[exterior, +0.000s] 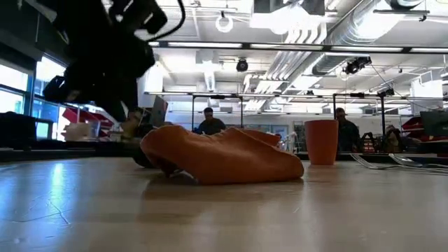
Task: Set table place
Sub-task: Move the orange napkin to the center of the table
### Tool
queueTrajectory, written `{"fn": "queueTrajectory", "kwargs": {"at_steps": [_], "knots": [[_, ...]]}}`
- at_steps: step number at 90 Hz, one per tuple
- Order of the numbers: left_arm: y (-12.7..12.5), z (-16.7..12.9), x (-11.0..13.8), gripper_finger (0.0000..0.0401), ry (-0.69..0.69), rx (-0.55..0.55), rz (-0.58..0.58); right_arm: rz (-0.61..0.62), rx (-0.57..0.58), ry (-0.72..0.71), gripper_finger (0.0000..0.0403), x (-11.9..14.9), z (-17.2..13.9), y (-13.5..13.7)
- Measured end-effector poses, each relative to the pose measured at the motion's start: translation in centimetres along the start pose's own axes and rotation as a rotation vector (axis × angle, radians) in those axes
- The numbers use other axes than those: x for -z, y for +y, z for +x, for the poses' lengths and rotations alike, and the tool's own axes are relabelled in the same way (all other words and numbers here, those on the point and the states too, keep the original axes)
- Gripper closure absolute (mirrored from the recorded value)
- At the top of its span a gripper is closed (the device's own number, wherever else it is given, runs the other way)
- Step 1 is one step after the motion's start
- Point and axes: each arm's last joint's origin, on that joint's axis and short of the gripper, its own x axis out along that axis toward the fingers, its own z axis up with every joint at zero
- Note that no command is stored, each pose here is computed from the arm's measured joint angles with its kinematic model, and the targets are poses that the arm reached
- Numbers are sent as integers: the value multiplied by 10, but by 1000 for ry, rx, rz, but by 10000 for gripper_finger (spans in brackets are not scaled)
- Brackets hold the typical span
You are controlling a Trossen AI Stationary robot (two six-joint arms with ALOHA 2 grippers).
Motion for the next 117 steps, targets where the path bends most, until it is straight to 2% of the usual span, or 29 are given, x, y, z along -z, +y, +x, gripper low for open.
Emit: {"fn": "queueTrajectory", "kwargs": {"at_steps": [35, 43, 58, 72, 80, 89, 104, 117], "knots": [[-4, 56, 1, 325, -28, 162, -106, 4, 17, -16, 222, -1, 0, -1], [-5, 63, 0, 334, -52, 191, -89, 6, 17, -16, 222, -1, 0, -1], [-29, 49, -3, 393, -173, 278, 54, 19, 17, -16, 222, -1, 0, -1], [-56, 11, -12, 400, -352, 321, 210, 17, 19, -16, 222, -1, 0, -1], [-66, -16, -20, 401, -405, 309, 284, 15, 26, -21, 222, -1, 0, -1], [-64, -28, -27, 401, -373, 235, 334, 16, 41, -34, 222, -1, 0, -1], [-47, -12, -32, 396, -219, 105, 398, 19, 45, -40, 222, -1, 0, -1], [-39, 19, -32, 363, -129, 33, 500, 25, 44, -41, 222, -2, 0, -1]]}}
